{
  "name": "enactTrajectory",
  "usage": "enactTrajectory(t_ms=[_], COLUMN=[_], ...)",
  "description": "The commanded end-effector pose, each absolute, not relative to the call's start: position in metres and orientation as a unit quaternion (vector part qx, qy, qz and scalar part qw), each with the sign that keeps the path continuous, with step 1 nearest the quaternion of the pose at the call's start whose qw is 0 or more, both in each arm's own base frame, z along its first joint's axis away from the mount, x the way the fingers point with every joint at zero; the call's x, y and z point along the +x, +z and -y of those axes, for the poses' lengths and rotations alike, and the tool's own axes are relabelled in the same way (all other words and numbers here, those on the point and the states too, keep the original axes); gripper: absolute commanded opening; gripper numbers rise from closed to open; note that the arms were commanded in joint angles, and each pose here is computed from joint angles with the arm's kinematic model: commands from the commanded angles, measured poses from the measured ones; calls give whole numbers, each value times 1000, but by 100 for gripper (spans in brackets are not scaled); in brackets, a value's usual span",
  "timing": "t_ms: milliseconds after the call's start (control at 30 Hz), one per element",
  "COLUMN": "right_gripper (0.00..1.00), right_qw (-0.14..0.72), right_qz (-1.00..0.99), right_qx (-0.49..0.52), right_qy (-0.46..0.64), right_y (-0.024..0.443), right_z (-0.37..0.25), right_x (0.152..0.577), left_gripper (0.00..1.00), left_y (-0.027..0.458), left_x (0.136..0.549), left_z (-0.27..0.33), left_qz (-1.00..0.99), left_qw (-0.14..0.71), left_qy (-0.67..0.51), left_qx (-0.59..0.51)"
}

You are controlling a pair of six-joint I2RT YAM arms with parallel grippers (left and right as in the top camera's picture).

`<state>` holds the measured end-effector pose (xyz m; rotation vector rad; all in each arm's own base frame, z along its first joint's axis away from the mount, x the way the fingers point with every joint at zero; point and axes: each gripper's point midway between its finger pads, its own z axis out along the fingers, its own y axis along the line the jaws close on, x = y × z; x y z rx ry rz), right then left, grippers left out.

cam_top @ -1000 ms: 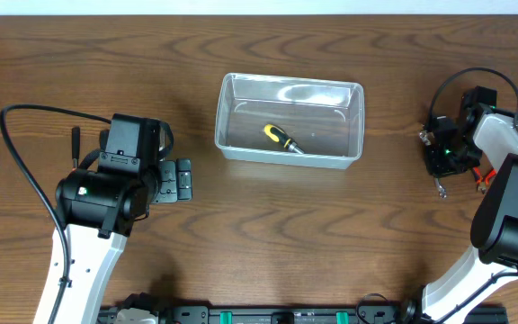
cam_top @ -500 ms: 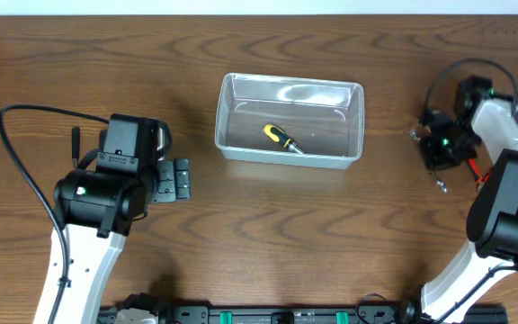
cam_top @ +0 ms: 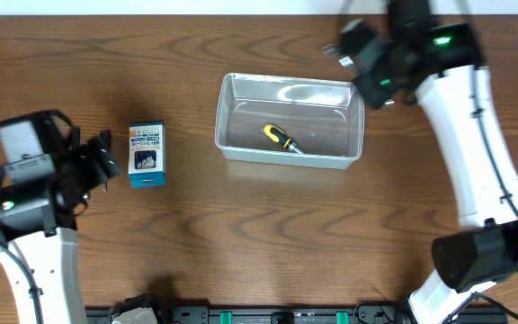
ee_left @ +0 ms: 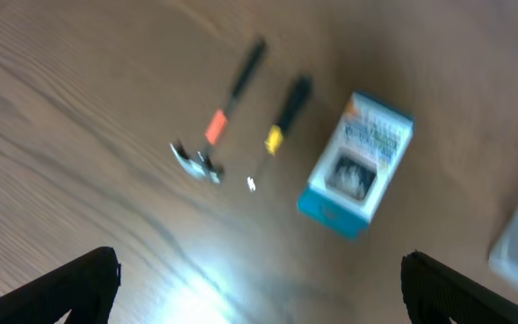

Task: Pack container
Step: 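Carry the wrench with the right gripper and release it into the container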

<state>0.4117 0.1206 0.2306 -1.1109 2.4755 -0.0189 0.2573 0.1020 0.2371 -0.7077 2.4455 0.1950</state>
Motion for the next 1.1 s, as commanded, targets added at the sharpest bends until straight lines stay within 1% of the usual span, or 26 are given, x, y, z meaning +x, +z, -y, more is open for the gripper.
enactTrajectory(t_ms=[0,100,167,333,567,833,900,933,1033,1067], right_gripper=[1,1,1,1,2,3,8,13,18,24], right_qw=[185,161,151,119,63,32,24,21,6,4], right_qz=[-833,-800,-796,-798,-812,-816,-817,-817,-818,-819], right_qx=[-521,-578,-587,-589,-578,-574,-572,-572,-571,-569], right_qy=[-3,-1,3,40,53,69,71,71,74,74], right_y=[208,188,174,135,85,54,47,45,34,34], right_z=[-169,-190,-199,-213,-214,-213,-211,-211,-210,-210], right_x=[396,388,390,393,393,392,392,391,388,388], left_gripper=[98,98,98,98,98,98,98,98,98,98], left_y=[281,303,310,299,277,277,277,277,277,277], left_x=[264,268,269,279,291,298,298,298,298,298], left_z=[-118,-121,-121,-107,-95,-81,-79,-78,-77,-77], left_qz=[-888,-877,-874,-897,-922,-931,-932,-932,-932,-933], left_qw=[351,378,385,369,331,332,332,332,331,331], left_qy=[76,77,78,44,21,23,22,22,22,22], left_qx=[-286,-287,-285,-241,-202,-151,-146,-143,-142,-142])
